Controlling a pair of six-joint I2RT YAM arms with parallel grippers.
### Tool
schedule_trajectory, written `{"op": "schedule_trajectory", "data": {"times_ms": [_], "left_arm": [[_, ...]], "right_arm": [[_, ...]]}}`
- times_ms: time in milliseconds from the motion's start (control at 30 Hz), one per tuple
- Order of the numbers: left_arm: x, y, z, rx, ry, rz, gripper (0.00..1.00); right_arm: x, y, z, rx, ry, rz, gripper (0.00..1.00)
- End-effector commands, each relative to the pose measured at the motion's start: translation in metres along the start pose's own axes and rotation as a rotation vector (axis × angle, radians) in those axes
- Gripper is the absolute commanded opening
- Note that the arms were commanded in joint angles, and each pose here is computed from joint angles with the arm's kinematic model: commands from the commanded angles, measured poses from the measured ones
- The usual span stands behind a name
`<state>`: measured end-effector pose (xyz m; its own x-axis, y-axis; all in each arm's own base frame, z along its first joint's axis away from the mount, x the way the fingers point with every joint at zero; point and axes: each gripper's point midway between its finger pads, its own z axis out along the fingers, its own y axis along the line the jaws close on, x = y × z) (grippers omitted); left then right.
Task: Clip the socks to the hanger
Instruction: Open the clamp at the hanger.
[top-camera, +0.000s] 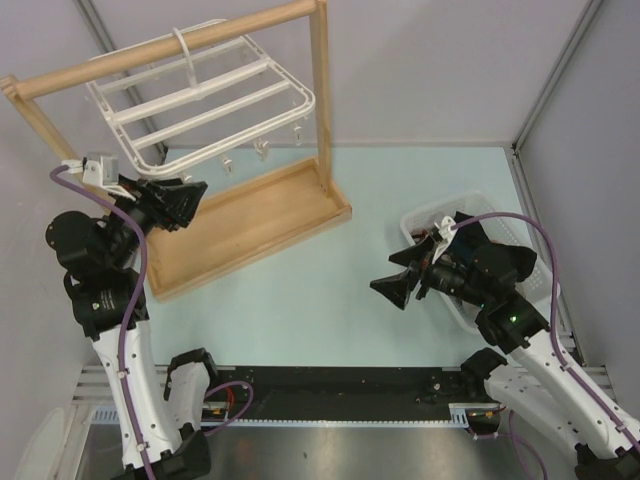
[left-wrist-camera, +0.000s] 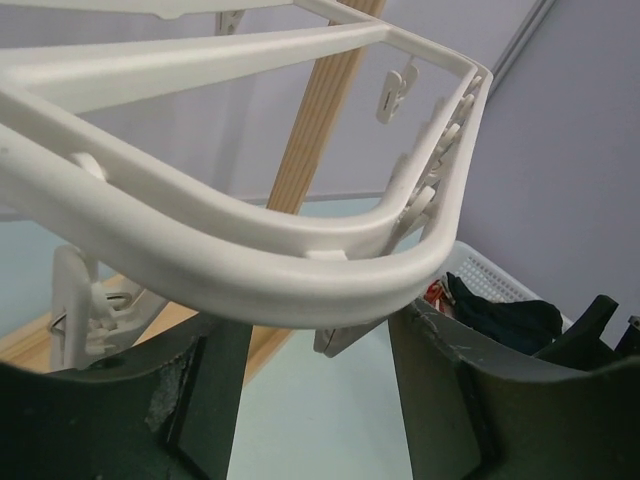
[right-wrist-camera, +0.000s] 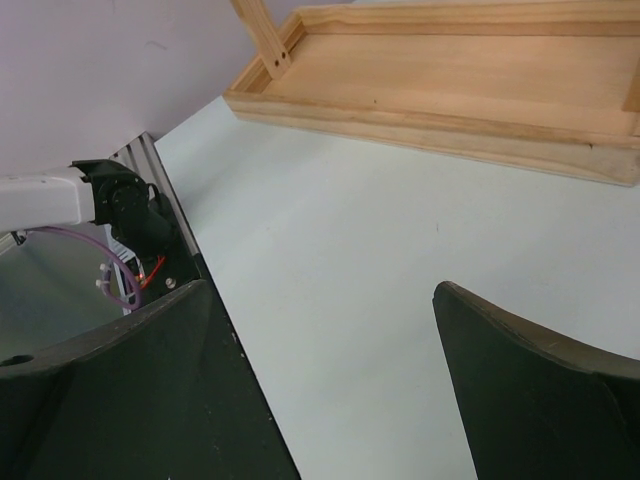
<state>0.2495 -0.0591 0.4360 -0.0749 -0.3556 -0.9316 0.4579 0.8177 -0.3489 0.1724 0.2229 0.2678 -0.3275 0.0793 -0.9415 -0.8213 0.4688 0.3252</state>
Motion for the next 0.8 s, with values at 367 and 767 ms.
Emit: {"op": "schedule_trajectory", "data": {"times_ms": [367, 767], "left_arm": [[-0.005, -0.007, -0.005, -0.012, -0.008, 0.041, 0.5], [0.008, -0.03, -0.004, 0.07, 0.023, -0.029, 0.26]], "right_arm": [[-0.017, 0.007, -0.009, 0.013, -0.035, -0.025, 1.0], [-0.049, 0.034, 0.035, -0.121, -0.162, -0.093, 1.0]]}}
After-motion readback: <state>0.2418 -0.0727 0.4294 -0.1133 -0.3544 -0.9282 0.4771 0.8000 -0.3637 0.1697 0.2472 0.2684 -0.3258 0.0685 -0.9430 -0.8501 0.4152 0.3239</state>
